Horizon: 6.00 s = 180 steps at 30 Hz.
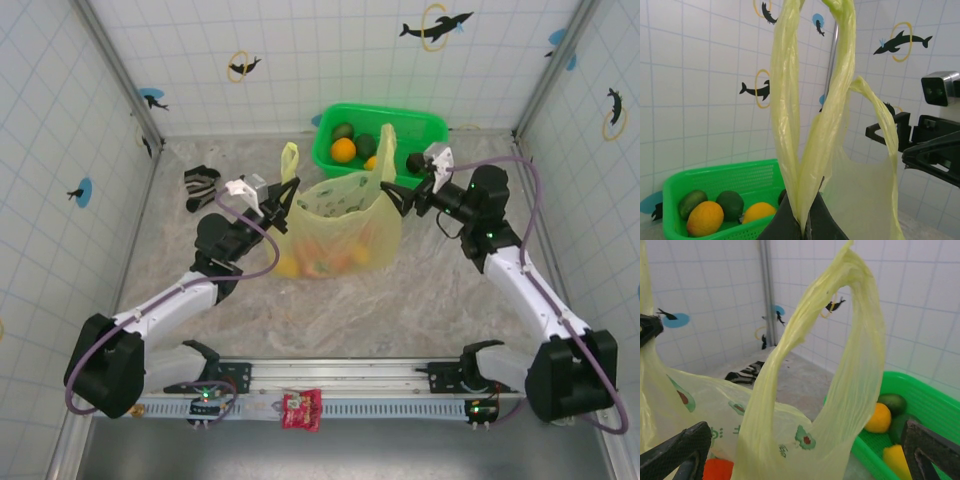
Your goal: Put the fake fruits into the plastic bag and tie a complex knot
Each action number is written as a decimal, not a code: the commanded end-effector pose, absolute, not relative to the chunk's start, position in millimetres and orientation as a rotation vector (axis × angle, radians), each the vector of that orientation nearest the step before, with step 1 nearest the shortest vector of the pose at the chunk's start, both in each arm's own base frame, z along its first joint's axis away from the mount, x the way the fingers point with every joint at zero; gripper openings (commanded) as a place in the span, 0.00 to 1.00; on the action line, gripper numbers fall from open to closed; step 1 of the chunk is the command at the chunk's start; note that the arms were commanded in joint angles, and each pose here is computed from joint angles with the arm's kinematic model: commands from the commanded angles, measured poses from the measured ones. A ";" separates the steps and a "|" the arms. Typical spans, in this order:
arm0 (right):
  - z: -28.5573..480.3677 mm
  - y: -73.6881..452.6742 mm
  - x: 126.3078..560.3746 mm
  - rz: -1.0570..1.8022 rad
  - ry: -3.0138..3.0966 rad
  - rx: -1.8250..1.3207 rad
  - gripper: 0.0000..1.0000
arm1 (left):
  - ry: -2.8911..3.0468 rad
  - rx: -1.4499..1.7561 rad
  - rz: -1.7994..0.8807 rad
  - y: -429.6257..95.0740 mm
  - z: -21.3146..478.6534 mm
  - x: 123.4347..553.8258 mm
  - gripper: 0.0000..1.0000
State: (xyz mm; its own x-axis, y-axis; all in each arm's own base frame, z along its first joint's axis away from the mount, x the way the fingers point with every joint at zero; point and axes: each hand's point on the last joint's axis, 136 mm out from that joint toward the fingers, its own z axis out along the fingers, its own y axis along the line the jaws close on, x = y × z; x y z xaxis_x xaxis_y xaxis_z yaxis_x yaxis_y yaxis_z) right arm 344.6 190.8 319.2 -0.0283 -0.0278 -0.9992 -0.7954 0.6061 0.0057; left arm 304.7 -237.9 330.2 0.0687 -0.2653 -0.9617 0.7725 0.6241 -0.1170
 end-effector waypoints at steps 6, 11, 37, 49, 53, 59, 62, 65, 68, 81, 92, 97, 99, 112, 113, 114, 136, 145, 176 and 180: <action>342.5 210.1 373.3 0.876 1.329 -0.807 1.00 | 1.210 0.552 -0.858 -242.7 343.1 292.6 0.00; 332.4 216.4 396.6 1.000 1.348 -0.786 1.00 | 1.206 0.566 -0.891 -247.3 341.4 291.0 0.00; 338.2 249.8 325.6 0.397 1.308 -1.038 0.00 | 1.536 0.676 -0.975 -284.3 338.1 320.6 0.00; 307.9 262.7 277.3 0.269 1.148 -1.321 0.00 | 1.708 0.866 -1.149 -326.7 299.4 308.2 0.00; 300.8 267.2 279.4 0.267 1.162 -1.356 0.00 | 1.685 0.954 -1.155 -335.7 297.2 293.9 0.00; 290.5 277.6 282.1 0.296 1.197 -1.387 0.00 | 1.645 1.014 -1.171 -339.8 299.8 282.6 0.00; 290.3 279.1 284.7 0.302 1.213 -1.381 0.00 | 1.620 1.053 -1.168 -338.9 298.7 275.4 0.00; 289.7 279.4 284.5 0.314 1.224 -1.379 0.00 | 1.608 1.083 -1.128 -334.9 294.8 272.3 0.00; 291.1 280.2 281.5 0.338 1.224 -1.374 0.00 | 1.617 1.089 -1.108 -333.5 292.1 272.8 0.00; 306.4 274.0 288.0 0.327 1.232 -1.307 0.00 | 1.650 1.071 -1.095 -332.5 284.8 276.4 0.00; 311.4 272.1 290.7 0.328 1.242 -1.286 0.00 | 1.645 1.082 -1.121 -332.9 285.8 271.7 0.00; 309.9 271.5 297.0 0.322 1.267 -1.271 0.00 | 1.623 1.121 -1.161 -333.1 286.0 261.3 0.00; 311.9 274.3 295.2 0.348 1.262 -1.273 0.00 | 1.627 1.115 -1.149 -331.9 285.5 262.2 0.00; 297.1 286.8 280.3 0.430 1.271 -1.327 0.00 | 1.598 1.101 -1.113 -329.0 291.6 263.8 0.31; 295.3 287.1 280.7 0.430 1.275 -1.329 0.00 | 1.589 1.109 -1.120 -329.1 292.5 261.8 0.33; 293.5 287.3 280.6 0.431 1.278 -1.331 0.00 | 1.579 1.119 -1.129 -329.1 292.7 259.1 0.34; 277.0 296.2 269.0 0.413 1.242 -1.451 0.00 | 1.519 1.160 -1.181 -331.0 294.9 248.2 0.21; 279.5 290.6 272.9 0.388 1.251 -1.442 0.00 | 1.511 1.173 -1.147 -328.7 294.0 247.8 0.05; 291.5 282.9 275.9 0.409 1.258 -1.364 0.00 | 1.498 1.202 -1.150 -331.2 294.9 246.3 0.00; 303.3 278.3 265.6 0.482 1.252 -1.335 0.26 | 1.491 1.179 -1.042 -329.0 295.3 257.4 0.00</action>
State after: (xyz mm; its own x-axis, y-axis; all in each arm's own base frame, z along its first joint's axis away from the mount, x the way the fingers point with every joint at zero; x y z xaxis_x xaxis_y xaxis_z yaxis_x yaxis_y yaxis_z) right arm 272.7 283.5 271.4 0.3163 -0.4482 -0.8361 -0.8634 0.2292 -0.4495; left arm 256.2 -328.3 285.8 -0.1722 0.1877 -0.9670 0.9765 0.1617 -0.1425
